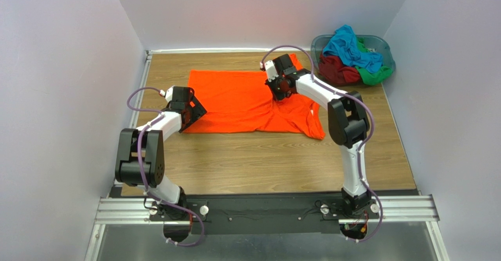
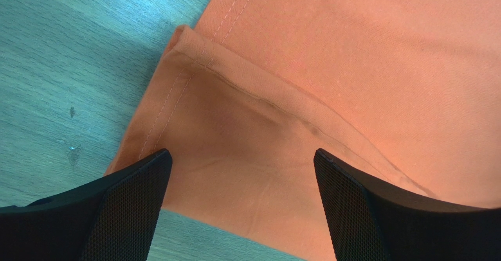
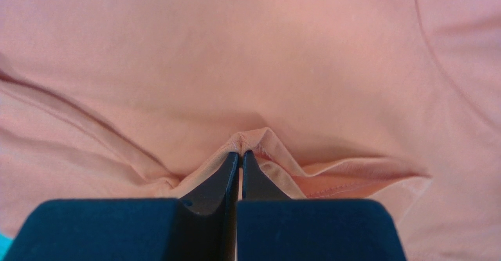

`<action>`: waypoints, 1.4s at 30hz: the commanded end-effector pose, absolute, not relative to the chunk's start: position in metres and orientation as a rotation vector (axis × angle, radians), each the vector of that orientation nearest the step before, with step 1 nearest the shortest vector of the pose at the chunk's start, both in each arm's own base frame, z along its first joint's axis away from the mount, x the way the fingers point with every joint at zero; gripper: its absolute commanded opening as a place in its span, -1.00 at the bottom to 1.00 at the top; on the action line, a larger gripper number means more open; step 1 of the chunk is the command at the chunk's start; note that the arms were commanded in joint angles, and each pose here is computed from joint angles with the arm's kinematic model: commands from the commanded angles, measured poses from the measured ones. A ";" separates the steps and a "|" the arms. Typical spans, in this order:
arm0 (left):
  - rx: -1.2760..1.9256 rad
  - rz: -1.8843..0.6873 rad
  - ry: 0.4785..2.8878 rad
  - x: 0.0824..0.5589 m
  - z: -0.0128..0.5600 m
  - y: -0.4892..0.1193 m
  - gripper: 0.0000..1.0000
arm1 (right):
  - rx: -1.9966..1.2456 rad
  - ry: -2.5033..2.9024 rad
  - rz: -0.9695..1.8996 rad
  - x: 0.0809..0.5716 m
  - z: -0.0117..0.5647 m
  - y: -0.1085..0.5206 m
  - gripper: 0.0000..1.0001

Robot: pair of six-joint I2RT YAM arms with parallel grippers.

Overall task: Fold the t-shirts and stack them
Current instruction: Fold the tshirt

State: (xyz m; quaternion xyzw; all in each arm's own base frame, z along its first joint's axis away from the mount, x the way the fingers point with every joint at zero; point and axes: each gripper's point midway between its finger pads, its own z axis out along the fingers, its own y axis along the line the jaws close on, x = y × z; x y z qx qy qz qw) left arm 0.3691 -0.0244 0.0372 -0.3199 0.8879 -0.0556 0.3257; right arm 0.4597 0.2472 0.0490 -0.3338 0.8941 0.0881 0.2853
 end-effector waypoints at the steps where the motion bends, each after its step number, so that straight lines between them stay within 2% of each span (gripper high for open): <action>1: -0.851 -0.121 2.311 0.364 0.042 -0.018 0.97 | -0.952 2.347 0.172 0.478 0.044 0.254 -0.78; 3: -0.851 -0.123 2.307 0.365 0.044 -0.018 0.97 | -0.959 2.337 0.156 0.482 0.043 0.258 -0.77; 6: -0.852 -0.122 2.308 0.363 0.043 -0.017 0.97 | -0.945 2.328 0.152 0.488 0.044 0.265 -0.50; 7: -0.851 -0.123 2.307 0.364 0.044 -0.018 0.97 | -0.929 2.319 0.152 0.491 0.049 0.267 0.21; 9: -0.851 -0.125 2.309 0.363 0.045 -0.018 0.97 | -0.878 2.325 0.163 0.493 0.055 0.268 1.00; 12: -0.850 -0.131 2.297 0.365 0.050 -0.019 0.97 | -0.776 2.322 0.170 0.494 0.076 0.268 1.00; 15: -0.861 -0.122 2.274 0.368 0.058 -0.016 0.97 | -0.591 2.284 0.147 0.491 0.127 0.255 1.00; 20: -0.858 -0.130 2.231 0.375 0.078 -0.015 0.97 | -0.325 2.330 0.248 0.445 0.156 0.238 1.00; 24: -0.852 -0.163 2.196 0.381 0.091 -0.017 0.97 | -0.201 2.412 0.309 0.389 0.145 0.218 1.00; 25: -0.849 -0.173 2.193 0.382 0.093 -0.018 0.97 | -0.175 2.471 0.294 0.370 0.124 0.208 1.00; 27: -0.831 -0.206 2.191 0.386 0.095 -0.023 0.97 | -0.109 2.480 0.334 0.351 0.127 0.202 1.00; 29: -0.820 -0.222 2.192 0.390 0.093 -0.026 0.97 | -0.096 2.536 0.326 0.331 0.107 0.193 1.00; 42: -0.803 -0.212 2.265 0.395 0.059 -0.031 0.97 | 0.064 2.655 0.185 0.330 0.057 0.140 1.00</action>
